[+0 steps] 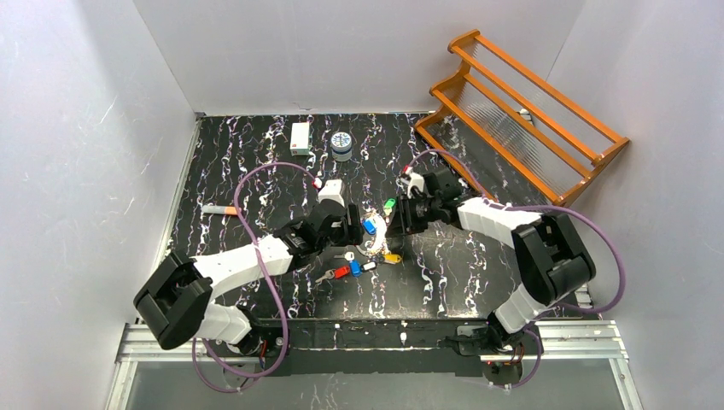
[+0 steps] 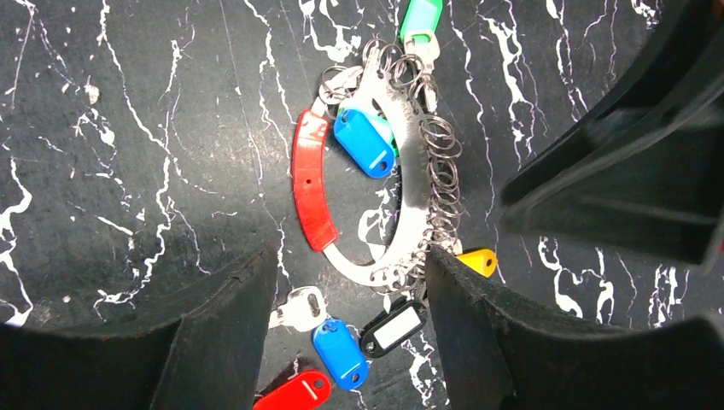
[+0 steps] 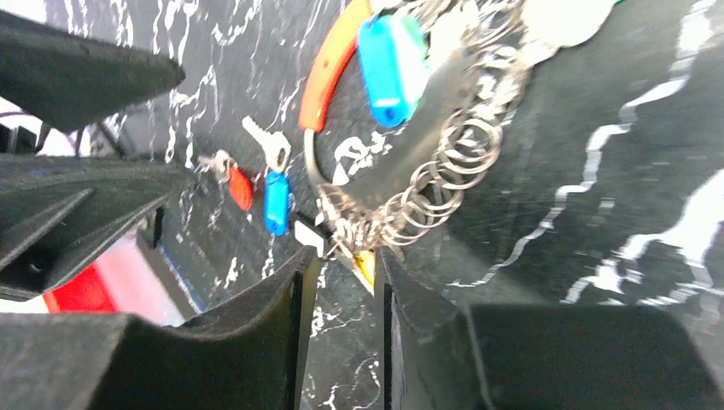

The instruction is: Put the keys on the keyring

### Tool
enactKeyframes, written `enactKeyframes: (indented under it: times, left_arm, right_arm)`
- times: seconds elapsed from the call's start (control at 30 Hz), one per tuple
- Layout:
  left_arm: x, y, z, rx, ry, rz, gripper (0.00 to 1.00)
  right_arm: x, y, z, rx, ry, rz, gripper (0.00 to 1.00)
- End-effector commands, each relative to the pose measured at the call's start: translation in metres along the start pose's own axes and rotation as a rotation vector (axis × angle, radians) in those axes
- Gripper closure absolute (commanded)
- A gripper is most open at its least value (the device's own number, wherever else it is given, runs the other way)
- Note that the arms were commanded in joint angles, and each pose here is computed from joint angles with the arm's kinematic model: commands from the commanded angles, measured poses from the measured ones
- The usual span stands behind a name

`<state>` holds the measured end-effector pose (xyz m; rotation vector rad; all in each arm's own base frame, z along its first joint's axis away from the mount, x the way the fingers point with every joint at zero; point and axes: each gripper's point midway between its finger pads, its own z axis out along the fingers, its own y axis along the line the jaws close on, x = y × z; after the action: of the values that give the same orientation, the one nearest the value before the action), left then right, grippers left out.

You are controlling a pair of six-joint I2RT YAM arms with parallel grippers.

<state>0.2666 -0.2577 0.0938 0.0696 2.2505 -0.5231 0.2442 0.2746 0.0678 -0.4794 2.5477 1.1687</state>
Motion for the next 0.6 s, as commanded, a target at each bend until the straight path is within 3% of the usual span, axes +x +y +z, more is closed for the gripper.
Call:
enactKeyframes:
  times: [0.0, 0.2, 0.57]
  left_arm:
    - [-0.003, 0.011, -0.011, -0.030, -0.020, 0.021, 0.39]
    - [-0.001, 0.007, -0.018, 0.024, -0.037, -0.006, 0.38]
    - [0.016, -0.010, -0.013, 0.141, 0.023, 0.034, 0.34]
  right_arm:
    - [-0.043, -0.014, -0.023, 0.139, -0.149, -0.106, 0.61]
    - [-0.050, -0.036, -0.024, 0.249, -0.154, -0.128, 0.60]
    - [-0.040, -0.039, -0.002, 0.178, -0.078, -0.082, 0.59]
